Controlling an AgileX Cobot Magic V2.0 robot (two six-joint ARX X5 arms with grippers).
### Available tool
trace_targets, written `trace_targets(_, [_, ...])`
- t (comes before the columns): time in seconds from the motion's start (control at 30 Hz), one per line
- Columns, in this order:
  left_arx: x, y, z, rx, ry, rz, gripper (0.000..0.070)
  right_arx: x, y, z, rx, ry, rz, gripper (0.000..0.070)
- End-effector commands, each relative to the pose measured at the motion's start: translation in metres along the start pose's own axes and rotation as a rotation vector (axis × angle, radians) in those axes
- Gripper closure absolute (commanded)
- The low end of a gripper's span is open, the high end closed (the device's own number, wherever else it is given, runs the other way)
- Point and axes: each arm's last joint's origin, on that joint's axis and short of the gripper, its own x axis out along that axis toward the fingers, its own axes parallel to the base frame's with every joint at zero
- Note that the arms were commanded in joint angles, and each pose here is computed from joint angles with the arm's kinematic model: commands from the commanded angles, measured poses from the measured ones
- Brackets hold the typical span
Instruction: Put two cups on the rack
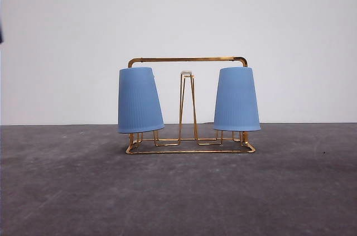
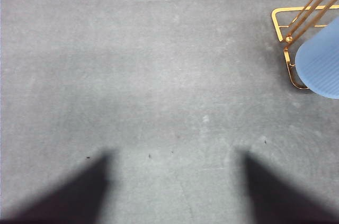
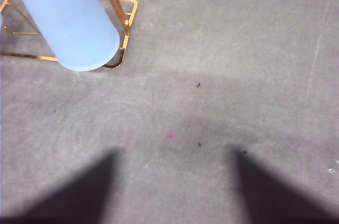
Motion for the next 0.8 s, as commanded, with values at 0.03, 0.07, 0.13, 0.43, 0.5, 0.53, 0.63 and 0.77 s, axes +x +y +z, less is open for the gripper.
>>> trace_targets(0.03, [-0.001, -0.001, 0.003, -0.001, -0.010, -0.003, 0.0689, 0.000, 0.000, 0.003, 0.018, -0.010, 0.000, 0.0700])
trace_targets(0.07, [-0.001, 0.000, 0.003, -0.001, -0.008, -0.003, 0.0686, 0.000, 0.000, 0.003, 0.019, -0.010, 0.000, 0.0700])
trace_targets(0.13, [-0.001, 0.000, 0.001, -0.005, 0.009, -0.002, 0.0684, 0.000, 0.000, 0.003, 0.037, -0.004, 0.001, 0.0700])
trace_targets(0.43, [-0.001, 0.000, 0.000, -0.005, 0.017, -0.002, 0.0684, 0.000, 0.001, 0.001, 0.072, 0.011, 0.005, 0.0700])
trace_targets(0.5, [-0.001, 0.000, 0.000, -0.005, 0.017, -0.002, 0.0684, 0.000, 0.001, 0.001, 0.072, 0.011, 0.005, 0.0700])
trace_targets(0.53, [-0.001, 0.000, 0.000, -0.005, 0.017, -0.002, 0.0684, 0.000, 0.001, 0.001, 0.072, 0.011, 0.005, 0.0700])
trace_targets(0.63, [-0.003, -0.001, 0.000, -0.004, 0.009, -0.002, 0.0684, 0.000, 0.001, 0.001, 0.072, 0.011, 0.005, 0.0700])
trace_targets(0.77, [-0.020, 0.000, -0.002, 0.054, -0.074, 0.010, 0.0684, 0.000, 0.001, 0.001, 0.072, 0.011, 0.004, 0.0700])
